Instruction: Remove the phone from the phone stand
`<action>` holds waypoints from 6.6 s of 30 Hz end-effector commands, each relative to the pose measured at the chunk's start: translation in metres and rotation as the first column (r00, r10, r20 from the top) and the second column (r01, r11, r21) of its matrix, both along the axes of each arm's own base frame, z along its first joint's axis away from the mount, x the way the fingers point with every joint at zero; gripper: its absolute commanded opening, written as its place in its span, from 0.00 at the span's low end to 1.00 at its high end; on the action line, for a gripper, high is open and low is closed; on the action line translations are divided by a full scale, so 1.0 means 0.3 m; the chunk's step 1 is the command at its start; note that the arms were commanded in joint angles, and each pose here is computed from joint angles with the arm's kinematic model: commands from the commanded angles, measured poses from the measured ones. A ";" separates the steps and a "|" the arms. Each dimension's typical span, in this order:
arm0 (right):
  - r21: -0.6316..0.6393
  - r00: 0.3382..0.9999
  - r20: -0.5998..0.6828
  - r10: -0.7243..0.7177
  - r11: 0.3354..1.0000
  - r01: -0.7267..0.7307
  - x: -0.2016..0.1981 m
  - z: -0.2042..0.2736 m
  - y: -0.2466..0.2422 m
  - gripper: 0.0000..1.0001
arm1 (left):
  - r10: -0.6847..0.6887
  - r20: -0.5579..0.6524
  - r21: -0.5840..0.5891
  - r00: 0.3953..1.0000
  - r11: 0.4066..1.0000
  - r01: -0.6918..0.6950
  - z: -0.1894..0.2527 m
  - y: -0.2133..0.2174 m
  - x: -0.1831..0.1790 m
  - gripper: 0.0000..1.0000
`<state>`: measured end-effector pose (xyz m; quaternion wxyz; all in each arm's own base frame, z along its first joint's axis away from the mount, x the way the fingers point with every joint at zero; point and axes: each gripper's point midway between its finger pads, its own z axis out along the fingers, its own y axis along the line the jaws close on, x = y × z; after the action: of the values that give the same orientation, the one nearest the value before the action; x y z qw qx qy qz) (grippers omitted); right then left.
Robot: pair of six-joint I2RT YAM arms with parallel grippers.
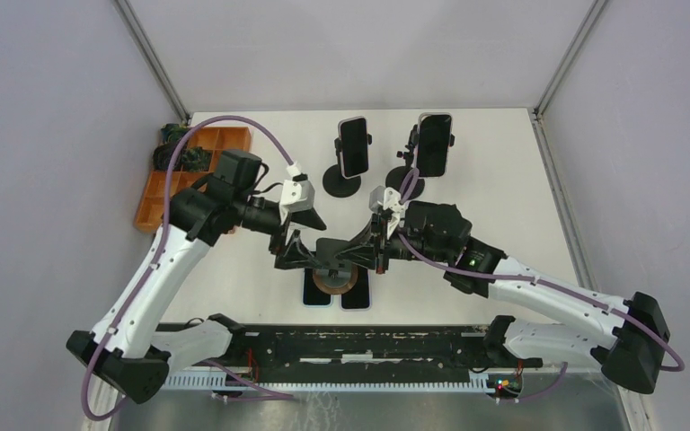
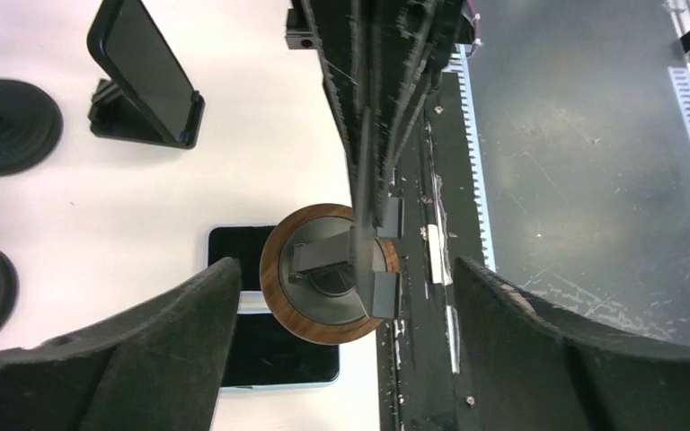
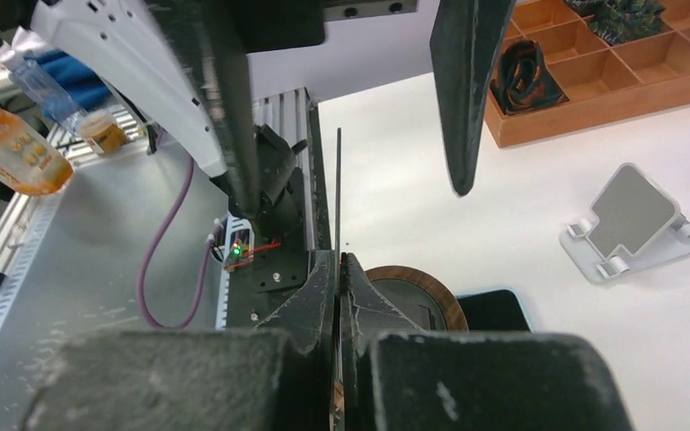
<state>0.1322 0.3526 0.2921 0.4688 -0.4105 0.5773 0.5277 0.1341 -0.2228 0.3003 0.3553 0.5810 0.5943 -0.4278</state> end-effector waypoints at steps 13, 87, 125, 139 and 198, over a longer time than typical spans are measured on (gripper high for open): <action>0.033 0.981 0.194 -0.027 0.999 0.021 0.053 0.079 0.019 0.09 | -0.079 -0.165 0.062 0.983 0.994 0.090 -0.075 -0.055 0.062 0.02; -0.267 0.722 -0.253 -0.644 0.764 0.587 0.600 -0.691 -0.635 0.86 | 0.514 0.375 -0.063 0.771 0.844 -0.532 0.277 0.146 0.454 1.00; 0.026 0.880 -0.215 -0.424 0.898 0.439 0.397 -0.408 -0.477 0.00 | 0.295 0.068 0.163 0.953 0.939 -0.302 -0.086 0.150 0.135 1.00; 0.349 0.990 -0.135 0.032 0.937 0.017 -0.006 -0.019 -0.303 0.00 | 0.196 0.148 0.024 0.969 0.979 -0.202 -0.035 0.085 0.129 1.00; 0.475 0.945 -0.126 0.301 0.855 -0.209 -0.139 0.302 0.001 0.19 | -0.075 0.515 -0.020 0.854 0.995 0.100 0.031 -0.041 -0.001 0.03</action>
<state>0.0891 0.3585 0.3477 0.3722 -0.3025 0.4507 0.7529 0.1358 -0.2332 0.3007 0.4691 0.6836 0.4755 -0.2942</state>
